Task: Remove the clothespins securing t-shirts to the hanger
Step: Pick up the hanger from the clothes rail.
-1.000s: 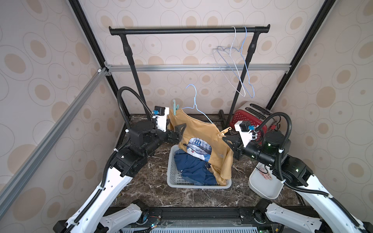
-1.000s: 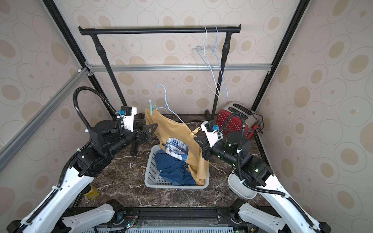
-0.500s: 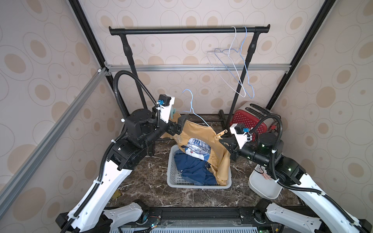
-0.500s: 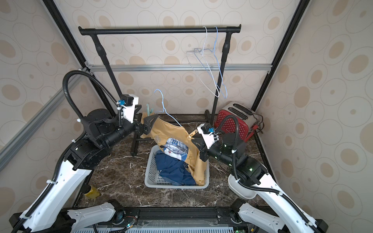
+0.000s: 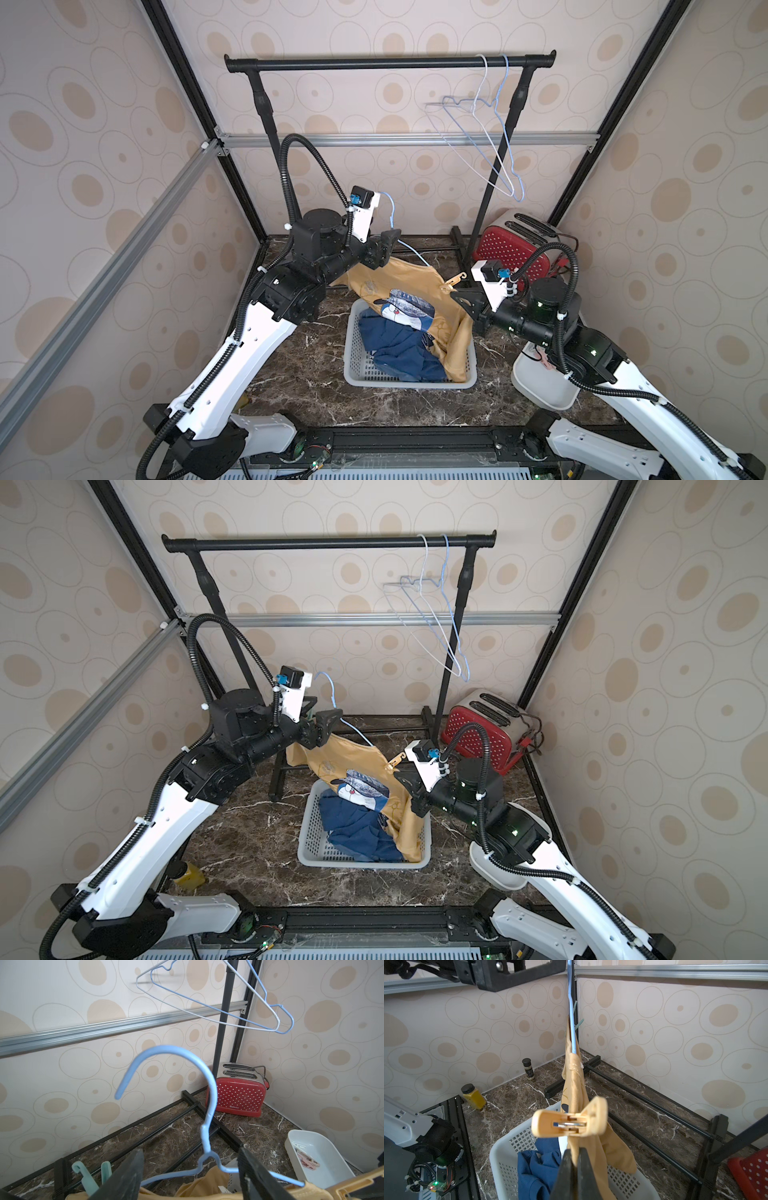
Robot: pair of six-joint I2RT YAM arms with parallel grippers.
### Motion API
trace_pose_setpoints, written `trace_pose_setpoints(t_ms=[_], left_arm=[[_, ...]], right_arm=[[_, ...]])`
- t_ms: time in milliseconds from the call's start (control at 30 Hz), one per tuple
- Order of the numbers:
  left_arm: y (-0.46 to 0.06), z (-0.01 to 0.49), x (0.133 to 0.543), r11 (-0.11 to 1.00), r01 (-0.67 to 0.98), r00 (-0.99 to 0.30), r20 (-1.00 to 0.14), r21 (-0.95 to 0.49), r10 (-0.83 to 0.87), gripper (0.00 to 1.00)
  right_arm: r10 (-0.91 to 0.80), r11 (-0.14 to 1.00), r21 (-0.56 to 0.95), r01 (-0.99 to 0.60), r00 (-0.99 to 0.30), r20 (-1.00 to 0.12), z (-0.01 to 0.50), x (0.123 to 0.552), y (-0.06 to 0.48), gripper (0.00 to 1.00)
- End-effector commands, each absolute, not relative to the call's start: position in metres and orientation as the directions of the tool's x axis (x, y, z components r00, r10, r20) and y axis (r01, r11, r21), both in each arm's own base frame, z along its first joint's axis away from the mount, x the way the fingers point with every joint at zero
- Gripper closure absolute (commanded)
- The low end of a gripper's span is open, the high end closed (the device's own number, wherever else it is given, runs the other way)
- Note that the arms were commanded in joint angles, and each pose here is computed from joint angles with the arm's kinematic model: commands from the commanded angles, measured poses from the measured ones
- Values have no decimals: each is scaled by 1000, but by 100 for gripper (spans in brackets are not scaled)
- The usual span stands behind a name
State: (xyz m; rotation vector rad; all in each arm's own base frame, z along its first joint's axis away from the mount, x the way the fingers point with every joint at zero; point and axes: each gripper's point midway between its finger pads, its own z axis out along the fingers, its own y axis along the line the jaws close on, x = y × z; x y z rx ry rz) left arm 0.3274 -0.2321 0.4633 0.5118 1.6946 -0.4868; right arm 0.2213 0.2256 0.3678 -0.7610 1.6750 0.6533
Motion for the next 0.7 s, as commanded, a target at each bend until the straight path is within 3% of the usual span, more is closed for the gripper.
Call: trace_pose_setpoints(t_ms=[0,367,667], left_arm=[[-236,490,323,793,604,-134,-991,-79,3,33],[-243,492,328,783,611,-146,-989,-118,-35,69],[-245,493,329,776,616,-152,-987,-138,-55,86]], right_arm=[[-121,619,4,-786,-100,-988,382,216,227,100],[-147,626,-12,-780,-103,-984,374,216,224,100],[-166,622,-21,-783,-105,-981,368,217,225,100]])
